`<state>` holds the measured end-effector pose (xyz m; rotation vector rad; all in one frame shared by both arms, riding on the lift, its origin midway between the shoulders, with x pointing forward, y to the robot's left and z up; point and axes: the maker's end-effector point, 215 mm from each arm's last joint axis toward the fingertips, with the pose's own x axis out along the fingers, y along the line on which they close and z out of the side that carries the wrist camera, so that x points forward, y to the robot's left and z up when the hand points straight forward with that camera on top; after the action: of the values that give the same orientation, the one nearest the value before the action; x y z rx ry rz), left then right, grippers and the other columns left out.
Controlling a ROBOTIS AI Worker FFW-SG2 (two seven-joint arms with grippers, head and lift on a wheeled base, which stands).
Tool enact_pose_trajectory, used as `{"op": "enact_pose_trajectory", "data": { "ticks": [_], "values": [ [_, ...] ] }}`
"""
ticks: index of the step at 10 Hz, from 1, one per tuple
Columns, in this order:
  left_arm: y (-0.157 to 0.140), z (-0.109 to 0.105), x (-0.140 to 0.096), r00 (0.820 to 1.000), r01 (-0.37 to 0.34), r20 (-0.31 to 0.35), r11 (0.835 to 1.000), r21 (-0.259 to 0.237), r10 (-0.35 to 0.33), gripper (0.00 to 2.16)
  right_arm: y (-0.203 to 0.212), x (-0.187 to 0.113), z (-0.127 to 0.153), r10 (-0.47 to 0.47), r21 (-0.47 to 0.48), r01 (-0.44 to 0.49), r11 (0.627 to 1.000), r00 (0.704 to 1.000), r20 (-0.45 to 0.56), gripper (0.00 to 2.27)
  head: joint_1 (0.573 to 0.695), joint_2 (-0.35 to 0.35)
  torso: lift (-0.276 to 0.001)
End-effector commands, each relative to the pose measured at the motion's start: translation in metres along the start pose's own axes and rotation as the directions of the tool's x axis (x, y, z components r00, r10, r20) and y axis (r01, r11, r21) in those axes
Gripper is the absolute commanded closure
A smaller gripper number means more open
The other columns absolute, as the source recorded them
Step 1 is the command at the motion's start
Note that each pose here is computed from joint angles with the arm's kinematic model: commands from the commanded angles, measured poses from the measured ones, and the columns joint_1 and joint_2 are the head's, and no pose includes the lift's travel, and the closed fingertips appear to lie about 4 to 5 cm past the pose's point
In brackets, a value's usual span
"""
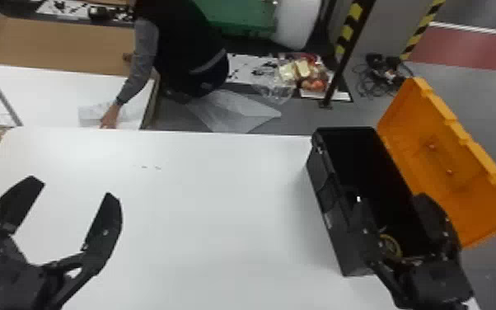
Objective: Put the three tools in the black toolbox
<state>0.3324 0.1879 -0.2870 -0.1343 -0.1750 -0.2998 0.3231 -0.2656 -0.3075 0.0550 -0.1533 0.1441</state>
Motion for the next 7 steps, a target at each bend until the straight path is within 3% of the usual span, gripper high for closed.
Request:
{"op": "enact_pose_trajectory", "data": {
  "ticks": [1,3,5,7],
  "values": [
    [0.005,-0.019,-0.012,0.999,-0.013,-0.039,1.0,-0.024,0.012,0.03,-0.002,-0.007,-0.015,0.002,-0.005,-0.002,1.0,1.0,-0.025,0.08,0.695,-0.138,-0.055],
    [0.017,-0.045,-0.018,0.995,-0.042,-0.095,0.998,-0.036,0.039,0.03,-0.002,-0.007,-0.04,0.031,-0.013,-0.033,0.999,0.994,-0.103,0.08,0.695,-0.136,-0.055],
    [0.04,-0.057,-0.023,0.984,-0.084,-0.16,0.996,-0.039,0.077,0.03,0.001,-0.005,-0.063,0.065,0.002,-0.066,0.998,0.978,-0.198,0.07,0.695,-0.112,-0.055],
    [0.051,-0.074,-0.027,0.955,-0.085,-0.288,0.996,-0.019,0.076,0.04,0.007,0.001,-0.097,0.089,0.007,-0.092,0.996,0.938,-0.334,0.06,0.695,-0.059,-0.055]
  ]
}}
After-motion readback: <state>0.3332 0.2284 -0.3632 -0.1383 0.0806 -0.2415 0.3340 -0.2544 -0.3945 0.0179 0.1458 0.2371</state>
